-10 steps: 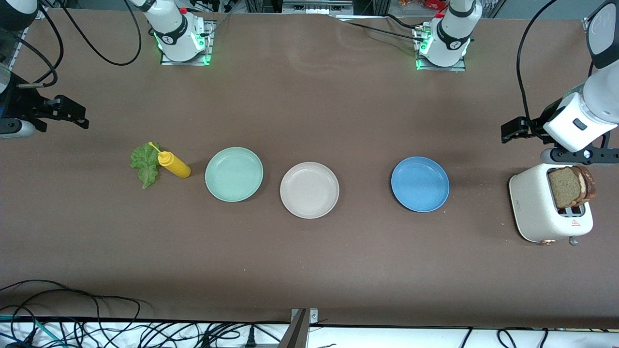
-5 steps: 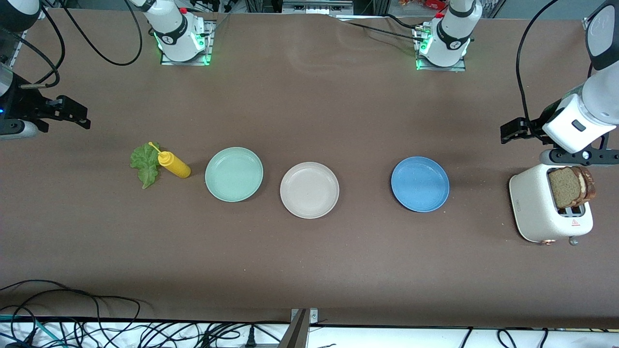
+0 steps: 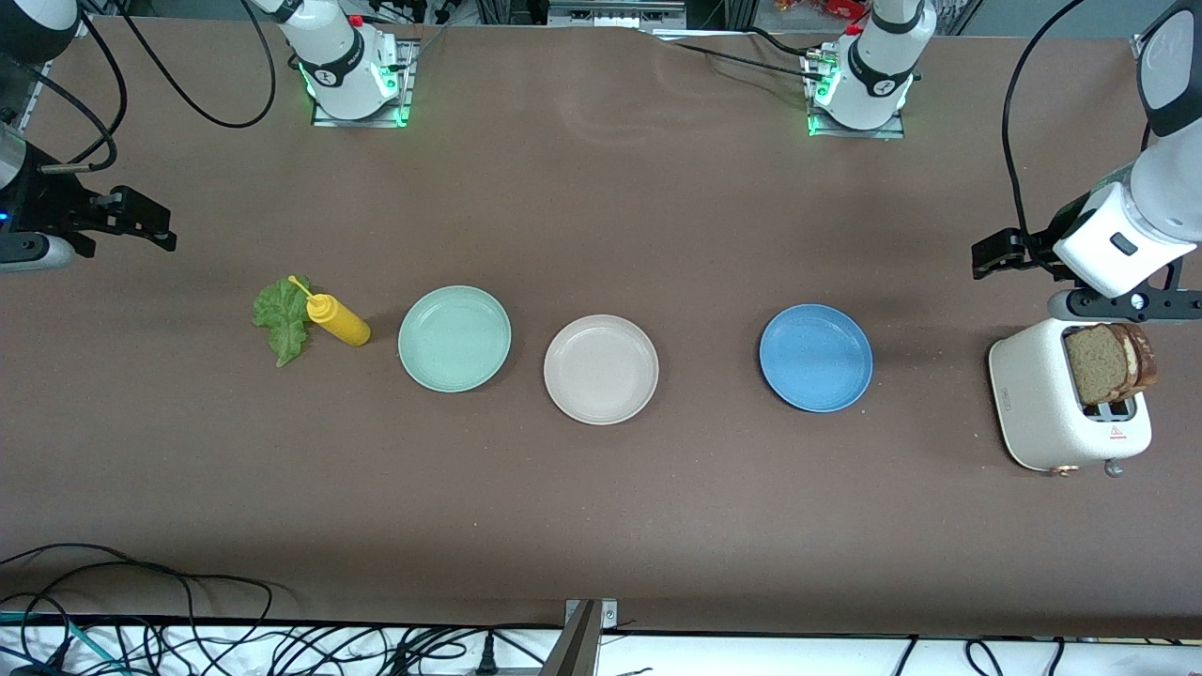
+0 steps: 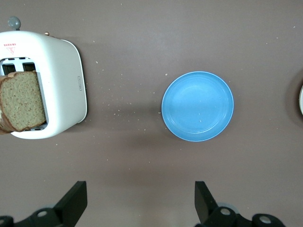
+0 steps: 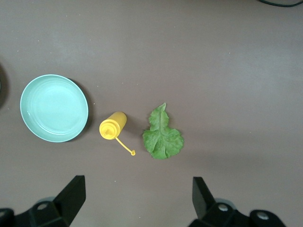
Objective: Make sandwich on beige plate with both arms
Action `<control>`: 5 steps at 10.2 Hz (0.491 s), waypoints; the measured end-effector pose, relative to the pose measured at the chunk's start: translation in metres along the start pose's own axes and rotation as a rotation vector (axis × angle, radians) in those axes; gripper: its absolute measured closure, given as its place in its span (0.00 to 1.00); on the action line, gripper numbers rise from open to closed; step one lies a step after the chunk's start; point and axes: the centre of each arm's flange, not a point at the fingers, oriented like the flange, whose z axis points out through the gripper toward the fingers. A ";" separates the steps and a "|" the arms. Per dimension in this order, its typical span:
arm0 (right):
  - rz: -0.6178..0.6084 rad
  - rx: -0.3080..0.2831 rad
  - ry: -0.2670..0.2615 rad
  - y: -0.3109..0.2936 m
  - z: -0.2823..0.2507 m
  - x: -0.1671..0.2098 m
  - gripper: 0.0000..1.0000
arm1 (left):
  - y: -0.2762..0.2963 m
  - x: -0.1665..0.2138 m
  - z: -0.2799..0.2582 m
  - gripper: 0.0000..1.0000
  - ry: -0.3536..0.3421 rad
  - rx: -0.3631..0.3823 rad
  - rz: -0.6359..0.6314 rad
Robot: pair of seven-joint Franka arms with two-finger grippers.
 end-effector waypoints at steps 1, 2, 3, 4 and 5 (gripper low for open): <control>0.000 0.000 0.000 0.000 0.000 0.000 0.00 | 0.000 0.000 0.000 0.00 0.000 0.000 0.000; 0.000 0.000 -0.001 0.000 0.000 0.000 0.00 | 0.000 0.000 0.000 0.00 0.000 0.000 0.000; 0.000 0.000 -0.001 0.000 0.000 0.000 0.00 | 0.000 0.000 0.000 0.00 0.000 0.000 0.000; -0.002 0.000 -0.001 -0.001 0.000 0.000 0.00 | 0.000 0.000 0.000 0.00 0.000 0.000 0.000; -0.004 0.000 -0.001 -0.002 0.000 0.000 0.00 | 0.000 0.000 0.000 0.00 0.000 0.000 0.000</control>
